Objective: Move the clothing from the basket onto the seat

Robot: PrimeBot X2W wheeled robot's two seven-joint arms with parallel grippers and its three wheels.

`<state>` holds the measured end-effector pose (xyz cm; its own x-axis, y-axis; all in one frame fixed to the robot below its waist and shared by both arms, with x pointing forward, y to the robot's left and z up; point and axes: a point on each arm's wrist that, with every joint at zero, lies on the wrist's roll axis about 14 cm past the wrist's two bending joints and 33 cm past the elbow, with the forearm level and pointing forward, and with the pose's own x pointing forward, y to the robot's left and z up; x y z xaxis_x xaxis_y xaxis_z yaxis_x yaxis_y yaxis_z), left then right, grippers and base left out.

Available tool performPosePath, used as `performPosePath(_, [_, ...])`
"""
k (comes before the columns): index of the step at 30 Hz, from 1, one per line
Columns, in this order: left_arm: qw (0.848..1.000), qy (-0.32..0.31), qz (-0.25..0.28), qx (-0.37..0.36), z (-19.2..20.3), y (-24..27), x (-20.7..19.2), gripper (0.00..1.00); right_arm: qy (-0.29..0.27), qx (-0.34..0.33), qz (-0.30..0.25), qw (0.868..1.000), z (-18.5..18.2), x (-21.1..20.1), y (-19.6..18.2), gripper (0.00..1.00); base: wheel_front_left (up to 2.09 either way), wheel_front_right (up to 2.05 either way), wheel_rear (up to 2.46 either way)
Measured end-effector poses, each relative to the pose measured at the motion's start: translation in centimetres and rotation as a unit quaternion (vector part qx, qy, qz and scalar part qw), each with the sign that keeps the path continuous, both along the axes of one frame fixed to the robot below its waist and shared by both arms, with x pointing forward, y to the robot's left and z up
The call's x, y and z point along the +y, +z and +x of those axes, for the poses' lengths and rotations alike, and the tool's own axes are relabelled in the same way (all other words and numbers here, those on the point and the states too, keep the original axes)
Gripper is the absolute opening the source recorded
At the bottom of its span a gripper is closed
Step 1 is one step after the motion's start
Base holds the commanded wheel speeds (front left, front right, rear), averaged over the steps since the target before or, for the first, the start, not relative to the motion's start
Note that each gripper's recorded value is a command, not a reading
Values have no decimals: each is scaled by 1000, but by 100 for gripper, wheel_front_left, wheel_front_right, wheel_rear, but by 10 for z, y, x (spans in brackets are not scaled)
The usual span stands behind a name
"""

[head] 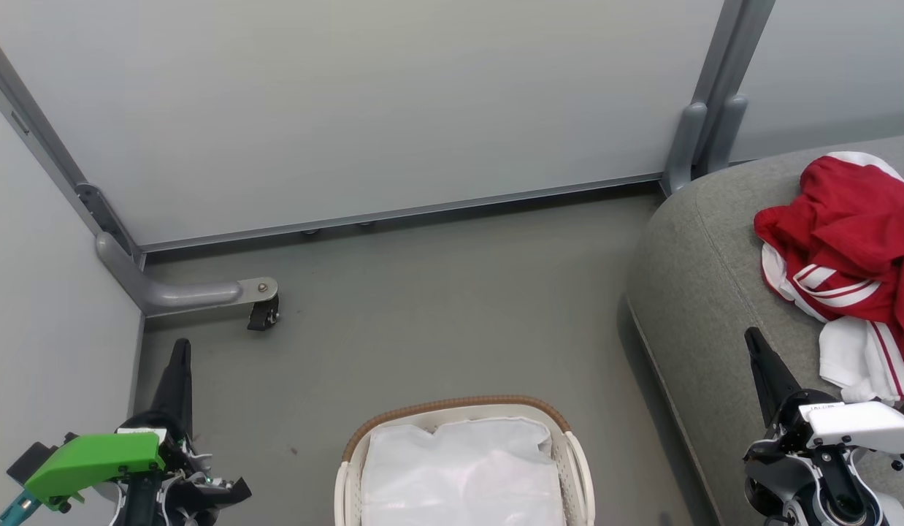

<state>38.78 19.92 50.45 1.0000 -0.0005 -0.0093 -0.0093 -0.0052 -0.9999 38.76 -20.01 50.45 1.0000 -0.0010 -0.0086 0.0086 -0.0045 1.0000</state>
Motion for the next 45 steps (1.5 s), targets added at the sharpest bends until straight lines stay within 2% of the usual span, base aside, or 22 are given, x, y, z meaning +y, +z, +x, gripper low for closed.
performPosePath(45, [1000,0,0,0,0,0,0,0,0,0,1,1000,0,0,0,0,0,0,0])
